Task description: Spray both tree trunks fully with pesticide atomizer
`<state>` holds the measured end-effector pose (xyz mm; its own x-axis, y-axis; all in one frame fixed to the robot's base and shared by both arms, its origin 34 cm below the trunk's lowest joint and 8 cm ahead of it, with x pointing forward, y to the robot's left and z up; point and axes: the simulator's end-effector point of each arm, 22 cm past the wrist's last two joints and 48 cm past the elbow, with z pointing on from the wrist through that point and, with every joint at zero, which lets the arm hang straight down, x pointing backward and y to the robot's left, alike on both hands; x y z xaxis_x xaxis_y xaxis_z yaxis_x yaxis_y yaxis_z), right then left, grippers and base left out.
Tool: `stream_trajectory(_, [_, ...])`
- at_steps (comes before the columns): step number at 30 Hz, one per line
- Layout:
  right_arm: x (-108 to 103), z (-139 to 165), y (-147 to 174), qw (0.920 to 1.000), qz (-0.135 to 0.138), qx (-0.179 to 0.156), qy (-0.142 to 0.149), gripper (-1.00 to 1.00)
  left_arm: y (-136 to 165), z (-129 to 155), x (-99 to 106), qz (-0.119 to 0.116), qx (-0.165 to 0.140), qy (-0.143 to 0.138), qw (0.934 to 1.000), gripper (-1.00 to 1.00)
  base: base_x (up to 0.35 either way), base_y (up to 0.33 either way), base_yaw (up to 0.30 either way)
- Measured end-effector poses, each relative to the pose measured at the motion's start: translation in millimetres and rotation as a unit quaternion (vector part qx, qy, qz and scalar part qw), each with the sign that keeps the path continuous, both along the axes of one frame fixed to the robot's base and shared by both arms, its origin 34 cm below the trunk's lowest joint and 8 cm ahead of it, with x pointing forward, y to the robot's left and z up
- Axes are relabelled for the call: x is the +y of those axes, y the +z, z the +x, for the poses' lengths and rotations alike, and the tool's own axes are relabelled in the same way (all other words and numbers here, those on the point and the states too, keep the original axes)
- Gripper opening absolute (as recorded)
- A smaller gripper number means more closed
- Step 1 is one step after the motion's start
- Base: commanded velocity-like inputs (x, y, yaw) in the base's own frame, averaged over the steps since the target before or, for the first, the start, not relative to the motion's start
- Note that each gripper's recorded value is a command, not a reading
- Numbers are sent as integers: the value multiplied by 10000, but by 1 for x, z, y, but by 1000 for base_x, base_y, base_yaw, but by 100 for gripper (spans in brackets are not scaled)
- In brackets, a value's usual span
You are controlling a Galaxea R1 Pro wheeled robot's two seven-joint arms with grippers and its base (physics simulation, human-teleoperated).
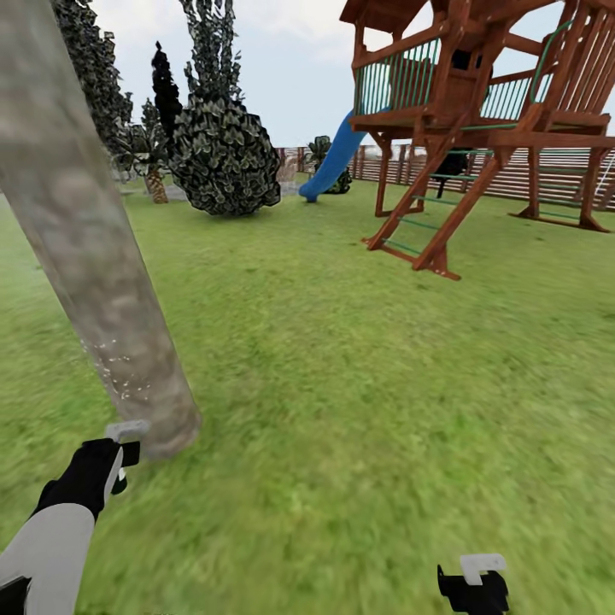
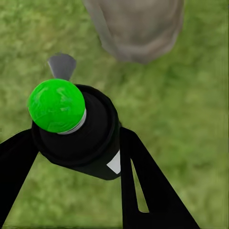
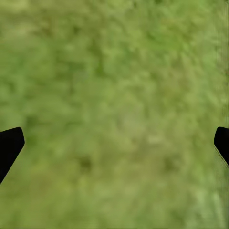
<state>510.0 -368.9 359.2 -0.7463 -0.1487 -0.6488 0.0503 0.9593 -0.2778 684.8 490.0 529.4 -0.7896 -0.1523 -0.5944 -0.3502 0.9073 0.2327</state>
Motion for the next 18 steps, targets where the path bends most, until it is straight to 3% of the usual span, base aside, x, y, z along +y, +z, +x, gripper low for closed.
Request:
stream_trajectory(7, [0, 0, 0, 10000, 2, 0, 0, 100, 0, 0, -1, 15, 9, -18, 10000, -100, 94, -268, 276])
stream_trajectory(18, [0, 0, 0, 10000, 2, -3, -1, 100, 0, 0, -1, 15, 10, -23, 10000, -100, 227, -202, 266])
